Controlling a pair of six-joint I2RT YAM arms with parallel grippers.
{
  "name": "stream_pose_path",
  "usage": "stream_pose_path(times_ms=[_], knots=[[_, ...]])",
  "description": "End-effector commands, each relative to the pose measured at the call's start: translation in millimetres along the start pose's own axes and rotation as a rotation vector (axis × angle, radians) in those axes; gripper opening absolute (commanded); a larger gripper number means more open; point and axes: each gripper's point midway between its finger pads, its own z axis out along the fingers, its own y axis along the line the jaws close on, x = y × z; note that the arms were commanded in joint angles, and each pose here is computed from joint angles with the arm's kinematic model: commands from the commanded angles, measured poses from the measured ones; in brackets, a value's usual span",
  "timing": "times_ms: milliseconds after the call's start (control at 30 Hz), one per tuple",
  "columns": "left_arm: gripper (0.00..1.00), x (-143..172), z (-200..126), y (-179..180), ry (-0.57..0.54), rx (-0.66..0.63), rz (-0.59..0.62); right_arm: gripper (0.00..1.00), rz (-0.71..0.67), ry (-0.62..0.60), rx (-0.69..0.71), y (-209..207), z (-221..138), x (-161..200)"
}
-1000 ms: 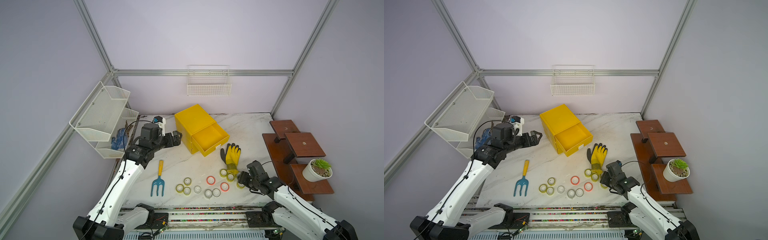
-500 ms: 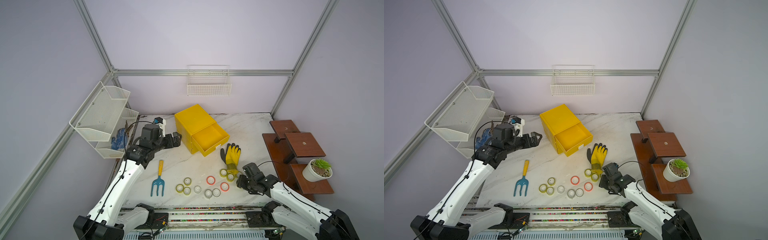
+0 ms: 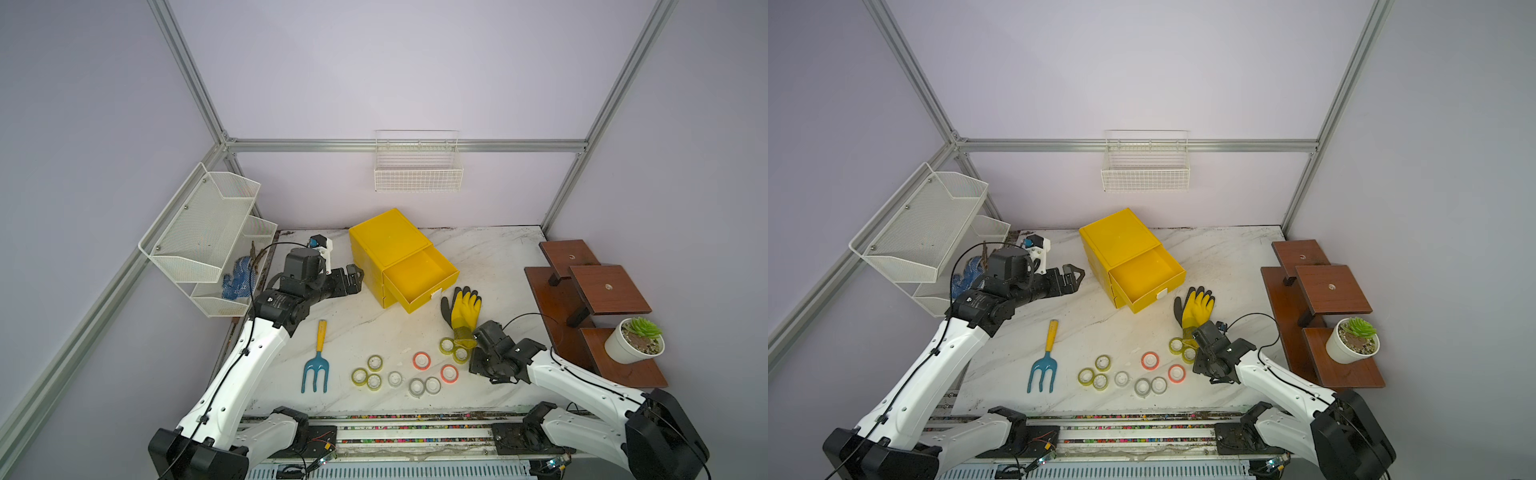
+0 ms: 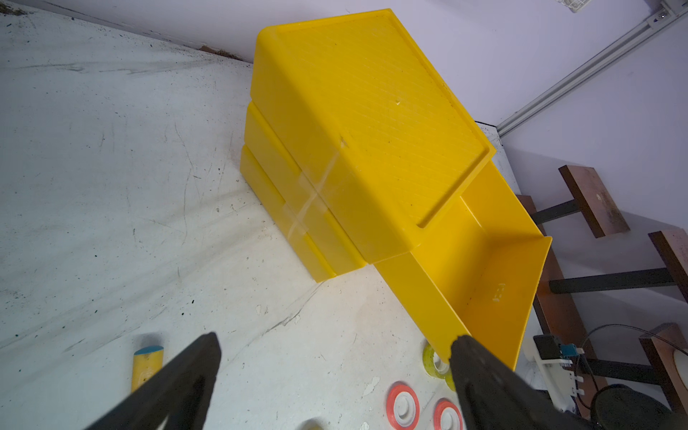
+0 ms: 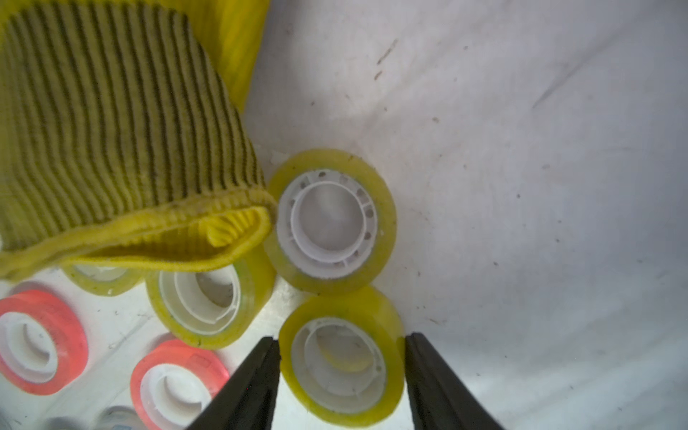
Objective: Place the transparent tape into the drawer according to color
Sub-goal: Pick up the tape at the center of the board.
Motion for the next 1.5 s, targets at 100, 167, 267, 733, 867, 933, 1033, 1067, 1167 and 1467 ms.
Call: stream_pose_path(times_ms=[100, 167, 267, 733, 867, 933, 1033, 1067, 1167, 1467], knots=[[1.0, 1, -1, 0, -0.011, 0.003, 0.031, 0.62, -0.059, 0.069, 0.082, -8, 8, 11], [1.0, 1, -1, 1, -0.01, 0.002, 0.031, 0.62, -0.068, 0.075, 0.094, -8, 9, 10], [1.0, 2, -1, 1, -0.008, 0.004, 0.032, 0.62, -0.08, 0.084, 0.107, -7, 8, 9], [1.0, 5, 3, 4, 0.006, 0.001, 0.027, 0.49, -0.143, 0.04, -0.066, 35, -7, -10], [1.0, 5, 3, 5, 0.006, -0.002, 0.026, 0.48, -0.206, 0.003, -0.185, 58, -32, -19], [1.0, 5, 4, 6, 0.006, -0.008, 0.025, 0.48, -0.245, -0.008, -0.25, 70, -46, -21], [1.0, 5, 4, 7, 0.007, -0.012, 0.023, 0.48, -0.305, -0.004, -0.355, 88, -61, -19], [1.0, 4, 5, 7, 0.007, -0.012, 0.022, 0.48, -0.326, -0.003, -0.395, 95, -67, -18], [1.0, 5, 7, 8, 0.013, -0.013, 0.017, 0.48, -0.378, -0.032, -0.51, 114, -88, -20], [1.0, 7, 10, 11, 0.021, -0.025, 0.01, 0.48, -0.51, -0.278, -0.791, 177, -199, -63]])
